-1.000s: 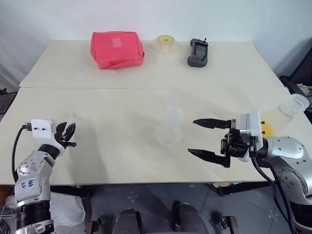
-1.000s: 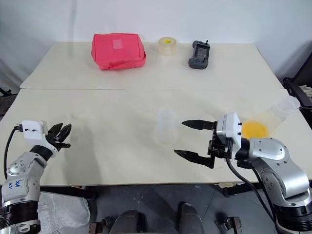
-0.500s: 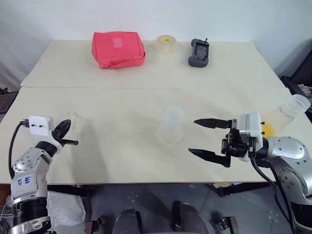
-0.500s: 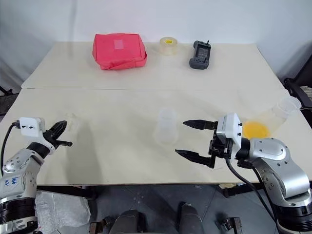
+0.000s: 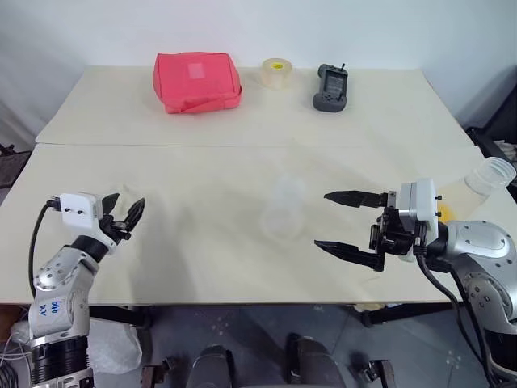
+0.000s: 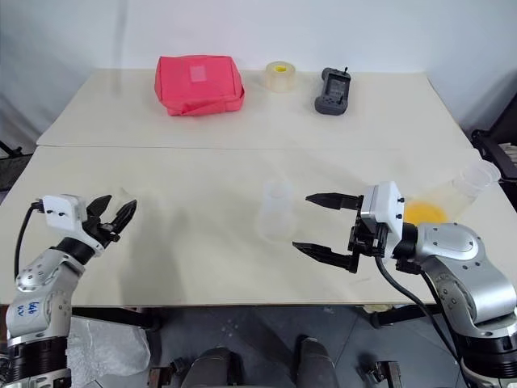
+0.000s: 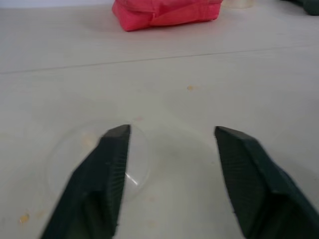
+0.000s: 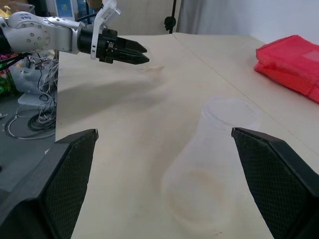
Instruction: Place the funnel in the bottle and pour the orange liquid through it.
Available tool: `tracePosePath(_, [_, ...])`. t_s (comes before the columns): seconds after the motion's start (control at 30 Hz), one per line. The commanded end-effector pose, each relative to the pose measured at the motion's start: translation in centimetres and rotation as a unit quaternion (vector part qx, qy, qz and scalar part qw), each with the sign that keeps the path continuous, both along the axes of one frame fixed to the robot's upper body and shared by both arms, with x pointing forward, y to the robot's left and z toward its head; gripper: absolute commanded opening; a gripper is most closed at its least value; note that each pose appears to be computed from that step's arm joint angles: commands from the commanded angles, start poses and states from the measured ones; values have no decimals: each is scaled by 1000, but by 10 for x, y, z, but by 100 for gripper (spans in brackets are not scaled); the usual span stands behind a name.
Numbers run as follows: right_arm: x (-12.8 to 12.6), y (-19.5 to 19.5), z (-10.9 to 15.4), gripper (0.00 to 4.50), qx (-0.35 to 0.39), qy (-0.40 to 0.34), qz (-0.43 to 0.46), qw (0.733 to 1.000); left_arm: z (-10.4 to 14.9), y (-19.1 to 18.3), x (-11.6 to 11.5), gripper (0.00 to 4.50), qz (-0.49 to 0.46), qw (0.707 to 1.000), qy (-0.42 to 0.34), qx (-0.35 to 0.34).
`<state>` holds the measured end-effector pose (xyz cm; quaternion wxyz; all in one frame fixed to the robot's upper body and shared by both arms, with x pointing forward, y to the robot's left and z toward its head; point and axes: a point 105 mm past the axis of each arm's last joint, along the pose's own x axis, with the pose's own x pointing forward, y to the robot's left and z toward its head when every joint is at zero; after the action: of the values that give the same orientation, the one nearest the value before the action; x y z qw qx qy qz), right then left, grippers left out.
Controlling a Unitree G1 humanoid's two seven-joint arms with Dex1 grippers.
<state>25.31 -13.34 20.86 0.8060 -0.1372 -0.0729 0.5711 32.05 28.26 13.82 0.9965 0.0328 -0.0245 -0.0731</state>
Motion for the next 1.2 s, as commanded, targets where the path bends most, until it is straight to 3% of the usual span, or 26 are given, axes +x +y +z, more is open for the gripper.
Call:
tracePosePath(0.03, [0, -3, 10, 450, -2, -24, -6, 1000, 11, -4, 3, 434, 25, 999, -24, 22])
tracePosePath(0.77, [1, -4, 10, 450, -10, -26, -20, 999, -2, 1, 35, 445, 104, 994, -16, 27])
tracePosePath(1.03, [1, -5, 8, 450, -12, -26, -24, 999, -3, 16, 31, 445, 116, 993, -12, 26])
tracePosePath(1.13, [1, -6, 8, 450, -12, -25, -25, 999, -2, 18, 30, 389, 118, 993, -14, 20])
tracePosePath(1.2, [2, -6, 7, 450, -12, -26, -26, 999, -2, 19, 30, 327, 117, 993, -14, 16])
